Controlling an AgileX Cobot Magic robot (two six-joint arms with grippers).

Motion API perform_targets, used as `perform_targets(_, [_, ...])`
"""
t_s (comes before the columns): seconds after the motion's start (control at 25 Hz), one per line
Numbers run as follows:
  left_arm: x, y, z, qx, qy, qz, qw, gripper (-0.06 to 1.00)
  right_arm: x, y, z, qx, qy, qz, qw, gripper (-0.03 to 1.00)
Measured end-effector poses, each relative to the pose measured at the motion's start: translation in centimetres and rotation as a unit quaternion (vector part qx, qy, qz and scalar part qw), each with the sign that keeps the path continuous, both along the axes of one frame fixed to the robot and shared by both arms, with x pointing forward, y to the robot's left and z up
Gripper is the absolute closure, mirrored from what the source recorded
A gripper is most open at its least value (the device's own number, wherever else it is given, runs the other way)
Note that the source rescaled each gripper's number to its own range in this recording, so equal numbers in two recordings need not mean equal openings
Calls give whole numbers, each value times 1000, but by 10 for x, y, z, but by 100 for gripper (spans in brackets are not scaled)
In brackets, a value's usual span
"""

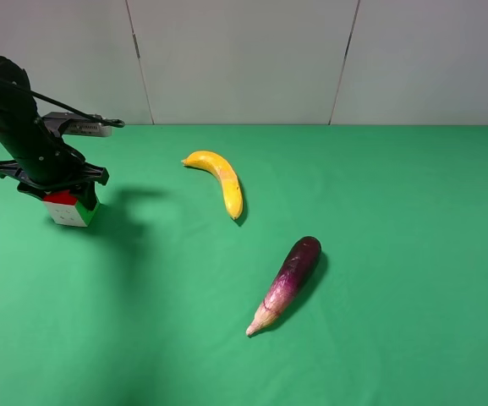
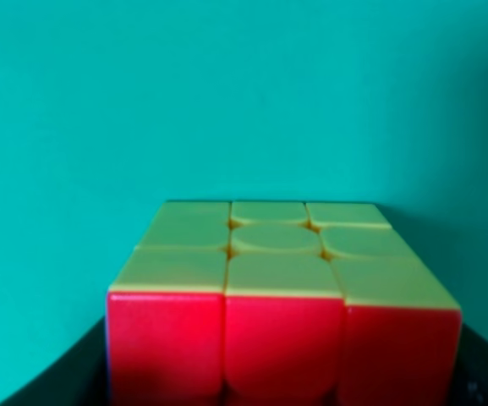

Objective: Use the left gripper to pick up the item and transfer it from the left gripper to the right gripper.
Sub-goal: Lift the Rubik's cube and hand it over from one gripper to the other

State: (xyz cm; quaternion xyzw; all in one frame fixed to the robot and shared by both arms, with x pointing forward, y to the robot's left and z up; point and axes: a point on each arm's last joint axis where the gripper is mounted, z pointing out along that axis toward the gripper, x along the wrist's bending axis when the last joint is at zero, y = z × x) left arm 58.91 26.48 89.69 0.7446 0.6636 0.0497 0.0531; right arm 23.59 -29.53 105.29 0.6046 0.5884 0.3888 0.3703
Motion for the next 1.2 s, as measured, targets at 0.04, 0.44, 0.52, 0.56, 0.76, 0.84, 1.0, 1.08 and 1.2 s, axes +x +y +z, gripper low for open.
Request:
perform_targets(0.04, [0, 0, 0, 0, 0, 0, 1000, 94, 0, 0, 0, 0, 0, 0, 1000, -3])
perform_targets(0.44, [8, -1, 14, -2, -12, 4, 1000, 94, 0, 0, 0, 0, 0, 0, 1000, -3])
perform_targets(0.52, [10, -1, 27, -3, -19, 4, 1000, 94, 0, 0, 0, 0, 0, 0, 1000, -3])
perform_targets(0.56, [11, -1, 35, -3, -22, 4, 1000, 94, 0, 0, 0, 0, 0, 0, 1000, -3])
perform_targets(0.76, [5, -2, 73, -13, -13, 10, 1000, 94, 0, 0, 0, 0, 0, 0, 1000, -3])
perform_targets(0.84, [0, -3, 89, -18, -8, 13, 1000, 94, 0, 0, 0, 0, 0, 0, 1000, -3])
perform_targets(1.0, [-12, -4, 120, -34, -10, 16, 999, 94, 0, 0, 0, 0, 0, 0, 1000, -3])
perform_targets(1.08, [-19, -6, 134, -47, -15, 20, 999, 94, 0, 0, 0, 0, 0, 0, 1000, -3])
perform_targets(1.2, [-30, -9, 151, -75, -21, 25, 997, 94, 0, 0, 0, -2, 0, -1, 1000, -3])
